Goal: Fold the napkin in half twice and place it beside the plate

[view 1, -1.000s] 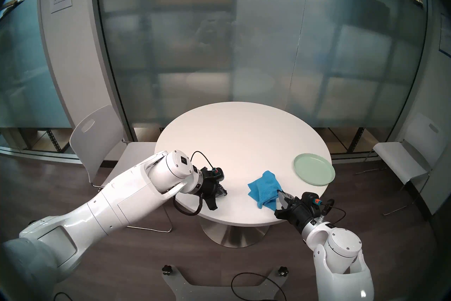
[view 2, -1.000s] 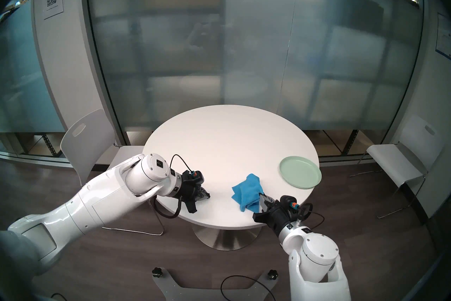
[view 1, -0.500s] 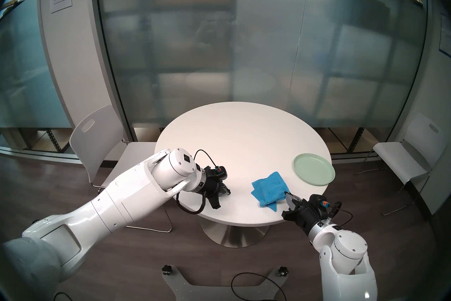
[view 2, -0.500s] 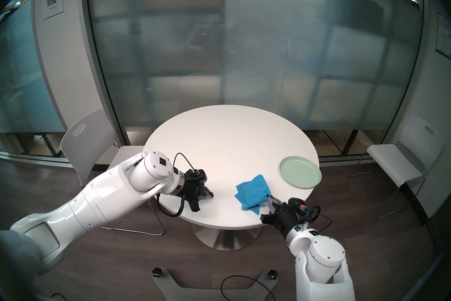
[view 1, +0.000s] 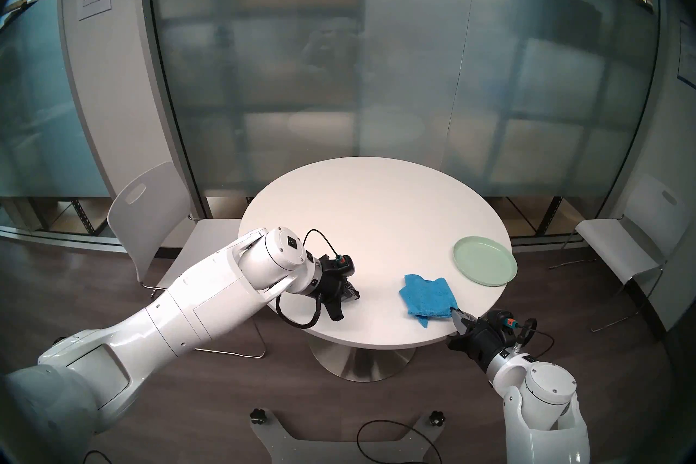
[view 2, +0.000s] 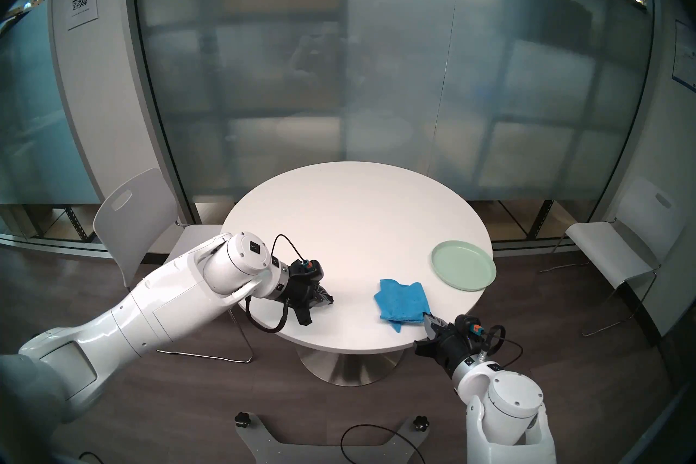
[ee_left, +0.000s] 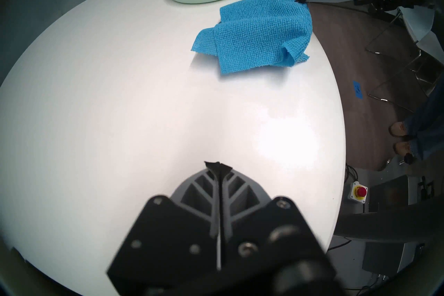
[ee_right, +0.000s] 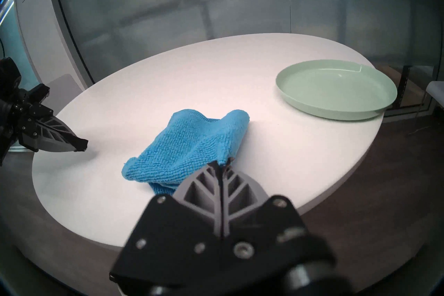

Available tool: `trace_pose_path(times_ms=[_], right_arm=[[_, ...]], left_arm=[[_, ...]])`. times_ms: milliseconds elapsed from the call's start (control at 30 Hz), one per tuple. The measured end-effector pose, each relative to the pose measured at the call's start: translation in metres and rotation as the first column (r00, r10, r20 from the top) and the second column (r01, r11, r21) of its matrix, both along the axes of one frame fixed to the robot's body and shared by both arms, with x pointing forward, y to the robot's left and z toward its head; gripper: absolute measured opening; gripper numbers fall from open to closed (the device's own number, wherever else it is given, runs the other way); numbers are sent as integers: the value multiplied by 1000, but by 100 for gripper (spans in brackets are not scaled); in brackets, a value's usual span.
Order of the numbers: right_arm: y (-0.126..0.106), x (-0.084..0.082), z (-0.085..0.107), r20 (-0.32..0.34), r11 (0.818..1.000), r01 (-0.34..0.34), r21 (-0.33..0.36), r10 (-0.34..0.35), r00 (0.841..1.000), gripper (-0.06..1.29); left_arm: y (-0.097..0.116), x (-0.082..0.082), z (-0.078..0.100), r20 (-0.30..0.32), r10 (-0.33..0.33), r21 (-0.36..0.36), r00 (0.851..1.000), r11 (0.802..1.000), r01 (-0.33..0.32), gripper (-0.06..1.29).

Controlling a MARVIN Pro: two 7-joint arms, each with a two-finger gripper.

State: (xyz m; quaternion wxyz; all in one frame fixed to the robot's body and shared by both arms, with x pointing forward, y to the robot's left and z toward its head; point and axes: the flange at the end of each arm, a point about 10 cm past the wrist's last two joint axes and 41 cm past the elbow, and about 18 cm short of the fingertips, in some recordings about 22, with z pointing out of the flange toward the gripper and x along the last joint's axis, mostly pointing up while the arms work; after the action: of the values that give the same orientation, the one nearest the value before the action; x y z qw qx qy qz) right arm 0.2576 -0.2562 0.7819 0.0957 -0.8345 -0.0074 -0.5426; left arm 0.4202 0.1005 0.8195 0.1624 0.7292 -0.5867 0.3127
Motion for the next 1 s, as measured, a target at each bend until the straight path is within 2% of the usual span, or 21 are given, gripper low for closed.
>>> trace_pose_path(times_ms=[700,867,1000], right_arm=[[-29,-20,1,-8,998,49,-41,-50,999,-3],[-26,-16,11,23,999,35,-28,-34,999,-3],[-11,-8,22,62,1000,-2,-2,2,998,-3]], left_arm=[[-6,-2,4,17,-15,-5,1000,1000,15,2],[-7,-4,5,18,-15,-6,1000,1000,15,2],[-8,-5,4,17,-14,-7,1000,1000,14,2]])
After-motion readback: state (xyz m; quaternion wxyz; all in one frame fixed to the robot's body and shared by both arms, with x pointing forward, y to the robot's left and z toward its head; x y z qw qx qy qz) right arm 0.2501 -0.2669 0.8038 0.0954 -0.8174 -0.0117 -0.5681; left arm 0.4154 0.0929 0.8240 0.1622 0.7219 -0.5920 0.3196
